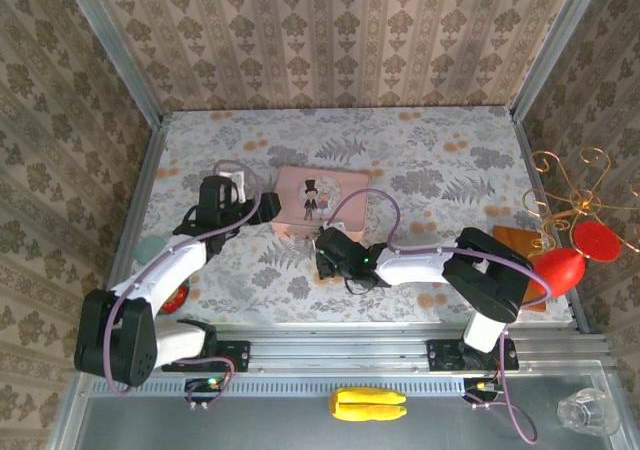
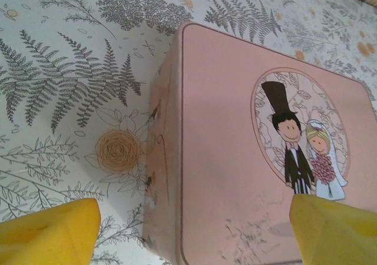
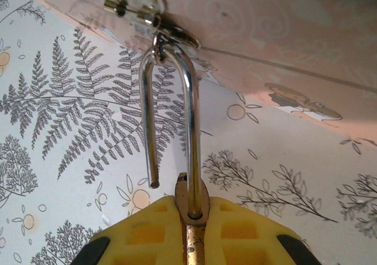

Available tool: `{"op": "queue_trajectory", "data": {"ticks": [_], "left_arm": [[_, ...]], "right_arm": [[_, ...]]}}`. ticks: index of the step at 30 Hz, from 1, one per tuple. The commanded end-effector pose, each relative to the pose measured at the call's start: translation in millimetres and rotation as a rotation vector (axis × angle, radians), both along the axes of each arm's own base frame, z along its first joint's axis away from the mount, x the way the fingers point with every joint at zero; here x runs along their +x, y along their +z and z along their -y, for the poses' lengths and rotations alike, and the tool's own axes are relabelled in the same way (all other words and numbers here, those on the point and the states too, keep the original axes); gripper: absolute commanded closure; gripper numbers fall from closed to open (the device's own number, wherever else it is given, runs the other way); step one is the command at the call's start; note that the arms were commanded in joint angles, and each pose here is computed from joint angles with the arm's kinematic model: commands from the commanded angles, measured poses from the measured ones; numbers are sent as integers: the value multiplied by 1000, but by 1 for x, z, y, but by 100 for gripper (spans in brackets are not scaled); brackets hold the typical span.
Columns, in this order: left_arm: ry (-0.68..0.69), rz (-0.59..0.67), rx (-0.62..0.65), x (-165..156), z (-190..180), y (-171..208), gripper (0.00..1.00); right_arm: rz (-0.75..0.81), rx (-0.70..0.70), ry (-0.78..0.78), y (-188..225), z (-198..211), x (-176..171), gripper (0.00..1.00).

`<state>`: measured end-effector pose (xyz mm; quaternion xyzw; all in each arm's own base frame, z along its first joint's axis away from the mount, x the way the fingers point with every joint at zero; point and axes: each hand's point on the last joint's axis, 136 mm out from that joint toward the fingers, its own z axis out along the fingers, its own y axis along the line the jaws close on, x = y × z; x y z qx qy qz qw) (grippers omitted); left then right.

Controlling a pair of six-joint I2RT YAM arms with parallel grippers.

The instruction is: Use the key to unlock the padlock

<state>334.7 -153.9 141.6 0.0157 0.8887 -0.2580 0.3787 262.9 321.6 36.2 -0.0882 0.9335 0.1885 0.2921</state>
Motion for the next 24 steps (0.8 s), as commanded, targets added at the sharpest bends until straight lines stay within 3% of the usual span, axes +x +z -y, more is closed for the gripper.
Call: {"op": "queue_trajectory", "data": {"ticks": [1,9,18,24], "left_arm": [[-30,-25,43,2,7,-2,16],[-92,-29,117,-5,47,-12,17],[-65,-116,180,-8,50,-39,18],[-109,-158,225,-30,63,-56,20]], "right_arm": [[56,-15,-57,15,15,8,100],[43,40,-95,15,30,10,100],[24,90,-135,13,39,13,100],[29,98,-199,13,50,16,100]]}}
